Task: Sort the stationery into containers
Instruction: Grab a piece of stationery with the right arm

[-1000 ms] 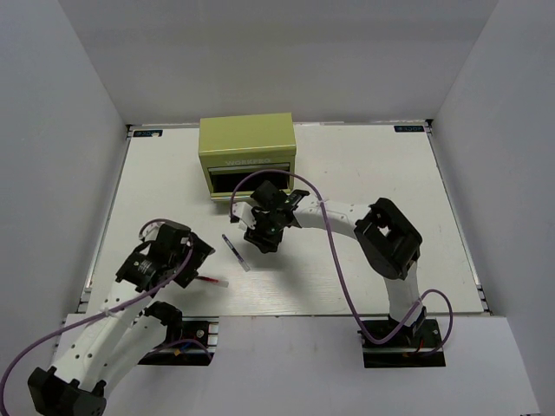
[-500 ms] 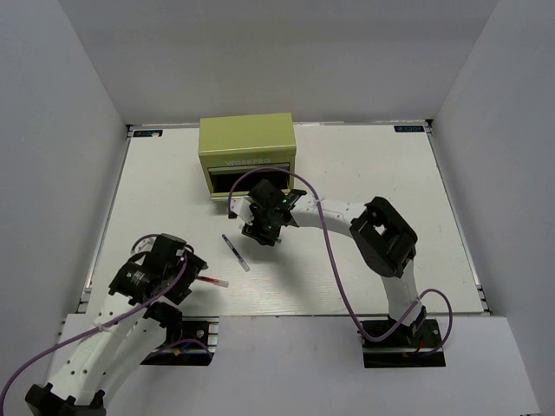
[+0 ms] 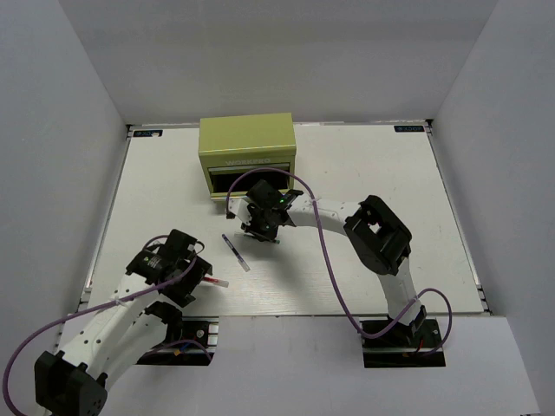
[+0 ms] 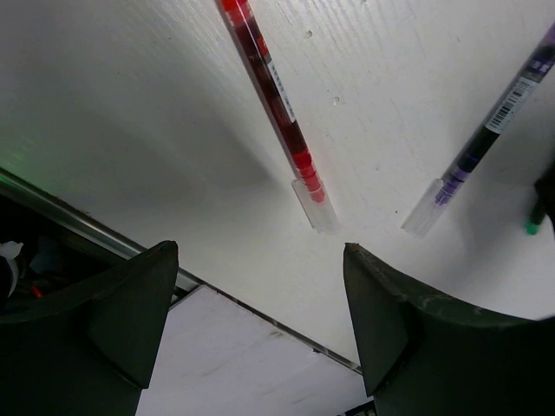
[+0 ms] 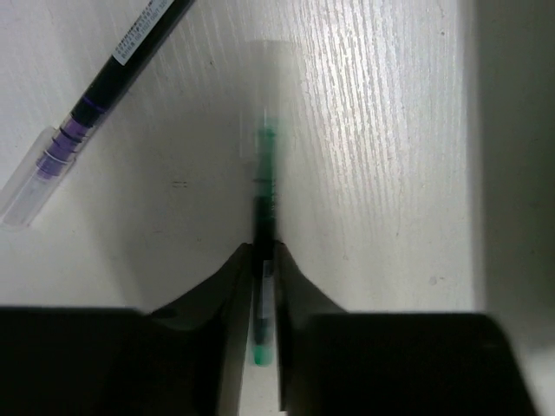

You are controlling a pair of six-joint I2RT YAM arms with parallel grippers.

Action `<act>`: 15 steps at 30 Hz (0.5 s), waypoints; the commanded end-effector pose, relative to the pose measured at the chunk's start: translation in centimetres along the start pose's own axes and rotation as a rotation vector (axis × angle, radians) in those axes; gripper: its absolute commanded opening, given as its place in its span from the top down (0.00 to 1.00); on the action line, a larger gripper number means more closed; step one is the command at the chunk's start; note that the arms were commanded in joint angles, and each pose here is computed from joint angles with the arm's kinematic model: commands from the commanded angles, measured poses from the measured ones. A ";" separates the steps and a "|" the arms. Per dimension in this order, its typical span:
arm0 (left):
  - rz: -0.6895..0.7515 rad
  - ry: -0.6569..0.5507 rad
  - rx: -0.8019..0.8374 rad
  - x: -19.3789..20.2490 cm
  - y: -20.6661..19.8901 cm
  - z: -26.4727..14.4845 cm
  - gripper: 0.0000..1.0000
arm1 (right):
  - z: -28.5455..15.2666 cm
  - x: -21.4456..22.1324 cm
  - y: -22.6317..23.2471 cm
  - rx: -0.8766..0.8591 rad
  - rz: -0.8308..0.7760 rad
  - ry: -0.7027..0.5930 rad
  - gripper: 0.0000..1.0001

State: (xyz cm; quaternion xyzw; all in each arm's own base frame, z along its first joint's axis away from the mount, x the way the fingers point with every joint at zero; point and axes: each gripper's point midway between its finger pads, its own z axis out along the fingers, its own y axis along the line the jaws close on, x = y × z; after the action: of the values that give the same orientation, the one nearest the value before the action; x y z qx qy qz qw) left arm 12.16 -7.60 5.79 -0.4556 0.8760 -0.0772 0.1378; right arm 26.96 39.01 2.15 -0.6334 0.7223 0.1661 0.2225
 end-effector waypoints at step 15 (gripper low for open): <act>-0.099 0.036 -0.078 0.4 -1.7 2.6 0.10 | -9.2 -4.8 -0.9 -0.003 -0.216 -0.150 1.00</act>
State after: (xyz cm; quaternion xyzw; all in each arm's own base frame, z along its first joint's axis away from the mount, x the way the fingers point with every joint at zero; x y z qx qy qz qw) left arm 12.86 -8.21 3.58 -0.4856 0.8679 -0.0406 0.0967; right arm 25.73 37.01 5.00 -0.6793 0.6798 0.1803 0.2097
